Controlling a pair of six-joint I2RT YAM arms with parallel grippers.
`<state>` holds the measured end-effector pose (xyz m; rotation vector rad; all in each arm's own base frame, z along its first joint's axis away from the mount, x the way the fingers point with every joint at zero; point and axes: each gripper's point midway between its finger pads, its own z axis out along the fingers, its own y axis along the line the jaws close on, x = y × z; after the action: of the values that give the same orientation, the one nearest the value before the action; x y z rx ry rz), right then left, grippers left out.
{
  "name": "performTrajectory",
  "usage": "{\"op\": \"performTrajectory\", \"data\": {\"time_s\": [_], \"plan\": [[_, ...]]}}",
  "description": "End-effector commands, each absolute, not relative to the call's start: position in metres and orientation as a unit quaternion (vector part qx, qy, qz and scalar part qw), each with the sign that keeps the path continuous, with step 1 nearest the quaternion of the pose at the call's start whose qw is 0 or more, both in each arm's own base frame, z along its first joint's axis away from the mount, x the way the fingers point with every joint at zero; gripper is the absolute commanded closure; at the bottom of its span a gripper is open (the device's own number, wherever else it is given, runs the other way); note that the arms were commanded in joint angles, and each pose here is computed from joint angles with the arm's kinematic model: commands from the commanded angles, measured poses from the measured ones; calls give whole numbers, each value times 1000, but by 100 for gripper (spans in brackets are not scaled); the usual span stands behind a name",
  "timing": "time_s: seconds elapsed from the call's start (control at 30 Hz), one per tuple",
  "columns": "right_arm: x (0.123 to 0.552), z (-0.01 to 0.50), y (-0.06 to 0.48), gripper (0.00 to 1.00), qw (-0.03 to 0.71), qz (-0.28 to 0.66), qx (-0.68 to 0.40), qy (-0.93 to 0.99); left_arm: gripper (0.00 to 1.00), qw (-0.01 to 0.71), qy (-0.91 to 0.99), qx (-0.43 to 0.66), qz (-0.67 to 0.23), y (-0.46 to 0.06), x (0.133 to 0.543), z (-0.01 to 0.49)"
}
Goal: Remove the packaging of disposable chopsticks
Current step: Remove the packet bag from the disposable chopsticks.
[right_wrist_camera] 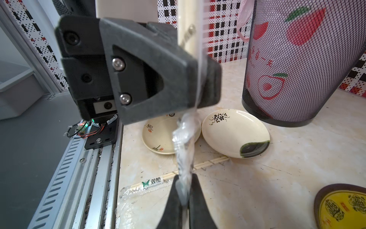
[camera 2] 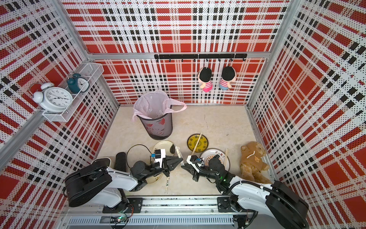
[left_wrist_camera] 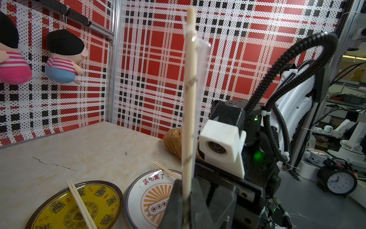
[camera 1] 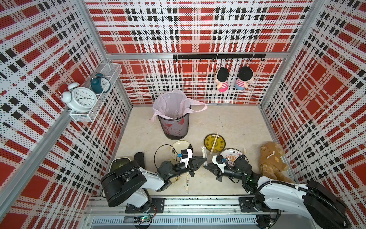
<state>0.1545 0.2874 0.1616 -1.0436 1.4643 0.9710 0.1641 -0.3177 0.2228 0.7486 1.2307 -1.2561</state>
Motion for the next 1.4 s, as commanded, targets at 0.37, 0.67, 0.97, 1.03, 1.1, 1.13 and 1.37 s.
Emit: {"op": "performTrajectory", "data": {"time_s": [0.37,0.67,0.97,1.03,1.1,1.13,1.37], "plan": [[154,259,282,100,651,418,-406,487,93,477,608,346,-531,-330,153,153],[159,261,281,100,658,420,-389,489,91,472,611,348,-531,-328,151,150],[162,254,285,100,649,422,-391,498,90,473,613,344,-531,-327,151,151],[161,251,285,100,647,422,-391,501,90,476,610,343,-532,-327,151,153],[161,248,284,100,645,421,-390,505,88,484,606,341,-532,-327,153,159],[162,245,283,100,643,420,-390,509,88,488,604,339,-532,-327,154,163],[165,213,282,100,619,409,-393,544,84,538,568,325,-532,-327,163,209]]}}
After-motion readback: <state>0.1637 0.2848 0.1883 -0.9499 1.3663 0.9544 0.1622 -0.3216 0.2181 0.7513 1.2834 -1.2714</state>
